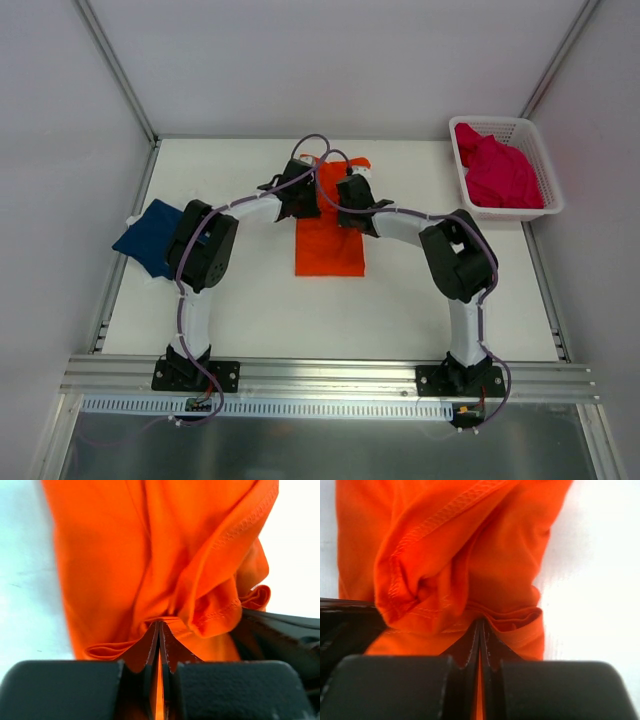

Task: Fold and stack the t-shirts
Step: Fold the folded rectangular tshirt in 1/3 of the way

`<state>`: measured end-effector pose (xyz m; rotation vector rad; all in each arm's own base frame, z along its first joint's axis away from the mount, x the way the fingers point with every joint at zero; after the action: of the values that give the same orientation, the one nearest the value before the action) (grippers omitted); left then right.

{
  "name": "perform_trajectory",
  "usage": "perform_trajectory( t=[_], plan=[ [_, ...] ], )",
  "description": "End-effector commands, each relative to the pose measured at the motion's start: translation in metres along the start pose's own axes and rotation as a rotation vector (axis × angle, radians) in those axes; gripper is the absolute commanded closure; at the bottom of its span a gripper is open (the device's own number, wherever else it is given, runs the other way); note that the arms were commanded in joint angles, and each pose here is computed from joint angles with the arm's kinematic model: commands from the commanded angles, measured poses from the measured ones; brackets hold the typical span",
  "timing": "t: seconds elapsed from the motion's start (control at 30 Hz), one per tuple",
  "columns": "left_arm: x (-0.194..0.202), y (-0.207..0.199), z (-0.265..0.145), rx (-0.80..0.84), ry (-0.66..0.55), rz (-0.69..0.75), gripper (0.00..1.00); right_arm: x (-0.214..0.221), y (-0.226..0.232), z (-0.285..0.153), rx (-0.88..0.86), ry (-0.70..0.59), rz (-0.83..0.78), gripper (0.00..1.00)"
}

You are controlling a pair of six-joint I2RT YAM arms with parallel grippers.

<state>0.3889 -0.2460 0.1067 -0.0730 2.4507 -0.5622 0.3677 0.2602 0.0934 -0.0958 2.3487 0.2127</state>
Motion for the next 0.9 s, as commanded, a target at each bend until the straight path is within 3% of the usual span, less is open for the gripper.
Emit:
perform_trajectory(
  t=[0.0, 0.13, 0.27, 0.43, 0.57, 0.7, 0.77, 0.8, 0.87],
  plan=[
    [-0.019, 0.006, -0.001, 0.016, -0.026, 0.017, 1.00, -0.015, -0.010, 0.003, 0.009, -0.013, 0.024, 1.00],
    [-0.021, 0.011, 0.008, 0.036, -0.001, -0.006, 1.00, -0.014, -0.017, 0.009, 0.000, 0.043, 0.035, 1.00],
    [-0.022, 0.009, 0.004, 0.043, -0.002, -0.031, 1.00, -0.023, -0.019, -0.006, 0.007, 0.006, 0.038, 1.00],
    [-0.044, 0.000, -0.046, 0.025, -0.138, 0.001, 1.00, -0.046, -0.024, -0.053, -0.067, -0.193, 0.033, 0.99],
    [-0.053, -0.013, -0.101, 0.067, -0.236, 0.013, 1.00, -0.083, -0.020, -0.122, -0.196, -0.360, 0.007, 0.99],
    [-0.039, -0.024, -0.153, 0.084, -0.284, 0.021, 1.00, -0.084, -0.026, -0.169, -0.235, -0.370, 0.040, 0.91],
    [-0.013, -0.016, -0.154, 0.063, -0.237, 0.011, 1.00, -0.070, -0.032, -0.176, -0.228, -0.332, 0.049, 0.86],
    [-0.003, -0.019, -0.161, 0.079, -0.232, 0.009, 0.97, -0.066, -0.035, -0.185, -0.233, -0.331, 0.065, 0.74],
    [0.026, -0.007, -0.155, 0.047, -0.172, -0.013, 0.55, -0.038, -0.044, -0.181, -0.208, -0.253, 0.061, 0.47]
  ],
)
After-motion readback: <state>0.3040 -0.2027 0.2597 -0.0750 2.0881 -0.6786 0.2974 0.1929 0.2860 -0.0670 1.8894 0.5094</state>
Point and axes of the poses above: each gripper's point midway between its finger pads, its own z axis out along the fingers, its own y axis along the line the jaws close on, x = y × z, the point moved 9 cm from there along -z, back along the fingers, and after that the axes turned 4 degrees about -z, right-handed, at the moved point
